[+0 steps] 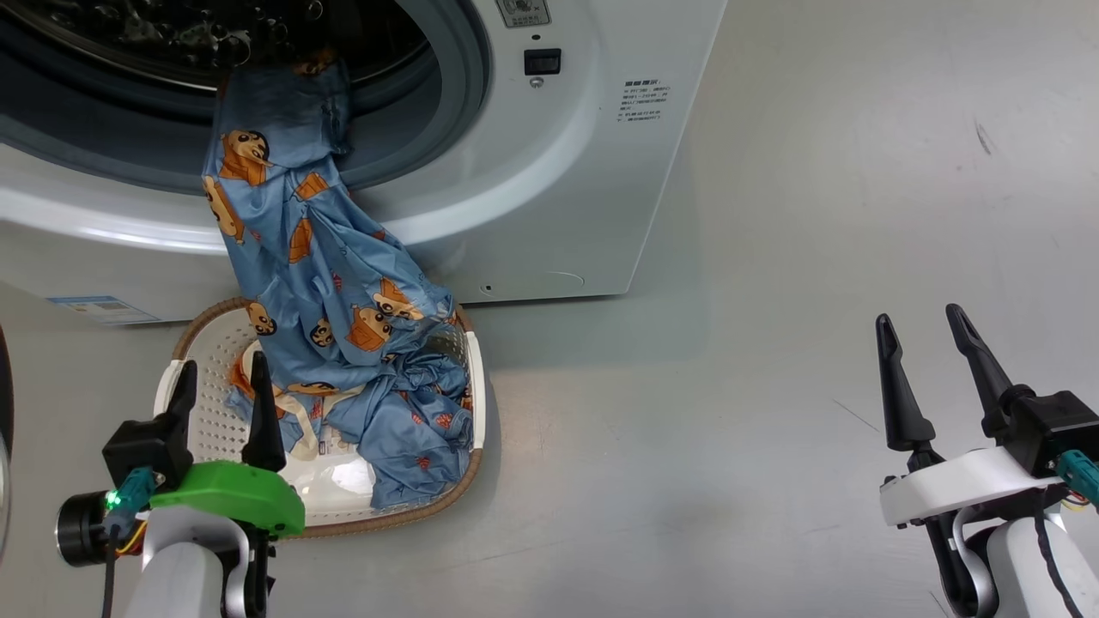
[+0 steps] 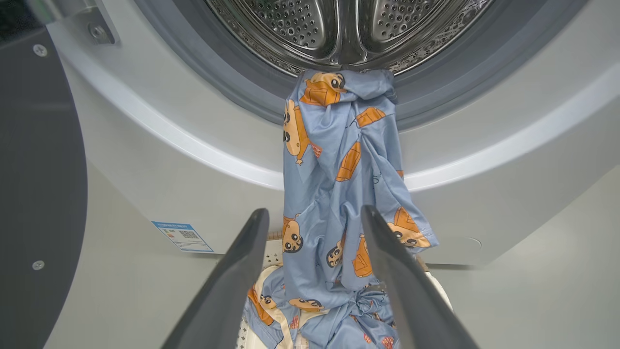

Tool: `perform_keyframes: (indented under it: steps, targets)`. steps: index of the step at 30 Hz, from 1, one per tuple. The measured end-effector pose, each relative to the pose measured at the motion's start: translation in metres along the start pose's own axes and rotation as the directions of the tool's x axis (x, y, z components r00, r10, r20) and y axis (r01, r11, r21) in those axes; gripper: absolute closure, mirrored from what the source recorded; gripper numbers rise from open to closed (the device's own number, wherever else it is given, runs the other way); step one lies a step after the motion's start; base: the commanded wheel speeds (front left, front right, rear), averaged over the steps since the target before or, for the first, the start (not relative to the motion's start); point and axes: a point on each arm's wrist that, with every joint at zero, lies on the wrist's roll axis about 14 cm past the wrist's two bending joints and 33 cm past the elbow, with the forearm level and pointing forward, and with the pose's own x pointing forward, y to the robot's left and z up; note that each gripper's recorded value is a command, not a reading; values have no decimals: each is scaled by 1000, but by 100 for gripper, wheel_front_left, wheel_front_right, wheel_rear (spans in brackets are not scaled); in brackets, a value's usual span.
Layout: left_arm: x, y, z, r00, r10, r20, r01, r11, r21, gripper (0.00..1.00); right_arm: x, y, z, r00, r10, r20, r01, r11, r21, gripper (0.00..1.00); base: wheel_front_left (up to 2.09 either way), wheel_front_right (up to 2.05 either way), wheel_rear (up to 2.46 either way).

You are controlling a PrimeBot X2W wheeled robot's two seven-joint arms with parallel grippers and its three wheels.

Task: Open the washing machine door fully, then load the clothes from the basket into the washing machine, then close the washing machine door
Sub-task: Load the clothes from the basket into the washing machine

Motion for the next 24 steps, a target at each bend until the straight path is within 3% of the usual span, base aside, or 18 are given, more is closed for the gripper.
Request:
perform_keyframes:
  steps: [13, 24]
  targets:
    - [-15, 2, -11, 1000, 12, -22, -13, 999, -46, 0, 3, 5, -5, 1000, 17, -12, -17, 1000, 5, 0, 0, 0, 0]
    - [-11, -6, -41, 990, -13, -143, -2, 995, -104, 0, 5, 1, -13, 1000, 1, -31, -1, 1000, 13, 0, 0, 0, 0]
